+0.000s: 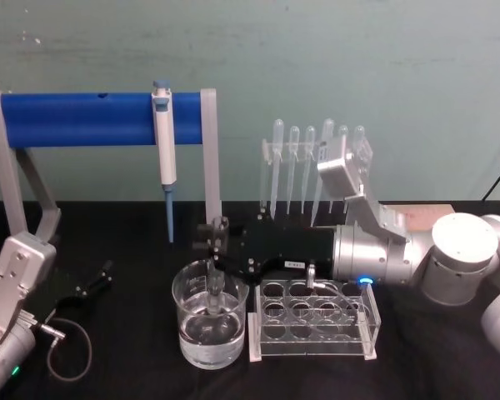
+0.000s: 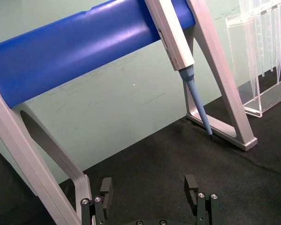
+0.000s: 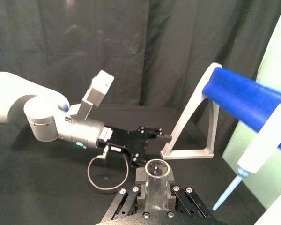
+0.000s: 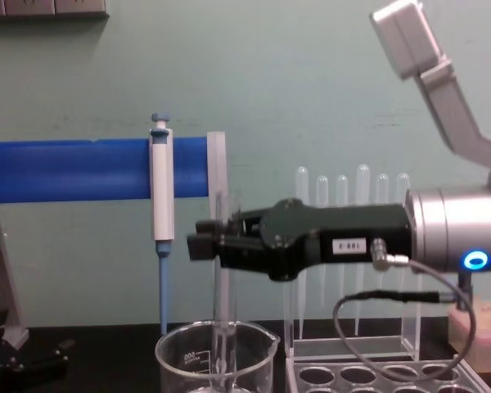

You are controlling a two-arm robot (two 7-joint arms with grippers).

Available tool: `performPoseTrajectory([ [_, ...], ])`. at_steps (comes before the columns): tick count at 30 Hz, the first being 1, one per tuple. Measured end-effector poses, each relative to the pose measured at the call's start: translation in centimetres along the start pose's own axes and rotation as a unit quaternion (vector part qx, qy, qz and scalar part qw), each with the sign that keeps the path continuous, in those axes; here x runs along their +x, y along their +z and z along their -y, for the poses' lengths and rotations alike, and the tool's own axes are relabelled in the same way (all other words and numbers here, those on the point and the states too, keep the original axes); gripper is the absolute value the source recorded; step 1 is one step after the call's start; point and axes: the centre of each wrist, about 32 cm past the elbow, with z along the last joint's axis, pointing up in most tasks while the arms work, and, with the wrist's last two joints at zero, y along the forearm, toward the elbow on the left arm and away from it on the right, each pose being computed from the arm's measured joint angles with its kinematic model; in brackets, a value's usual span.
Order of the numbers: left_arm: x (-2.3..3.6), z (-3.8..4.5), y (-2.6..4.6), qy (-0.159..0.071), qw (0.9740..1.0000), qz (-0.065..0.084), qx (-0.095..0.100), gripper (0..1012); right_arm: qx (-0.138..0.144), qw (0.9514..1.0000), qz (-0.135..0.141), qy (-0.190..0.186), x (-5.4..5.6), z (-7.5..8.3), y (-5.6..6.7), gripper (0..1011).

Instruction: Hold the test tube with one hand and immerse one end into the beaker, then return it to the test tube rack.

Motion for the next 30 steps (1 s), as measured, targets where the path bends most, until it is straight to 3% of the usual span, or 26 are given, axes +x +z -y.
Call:
performPoseTrajectory([
  [16,0.0,0.0,0.0,0.0,1.0,0.0,0.0,1000,0.005,0.9997,0.021,0.012,1.1,0.6,4.8,226],
  [30,0.0,0.0,0.0,0.0,1.0,0.0,0.0,1000,0.016,0.9995,0.024,0.009,0.8,2.1,7.5,226],
])
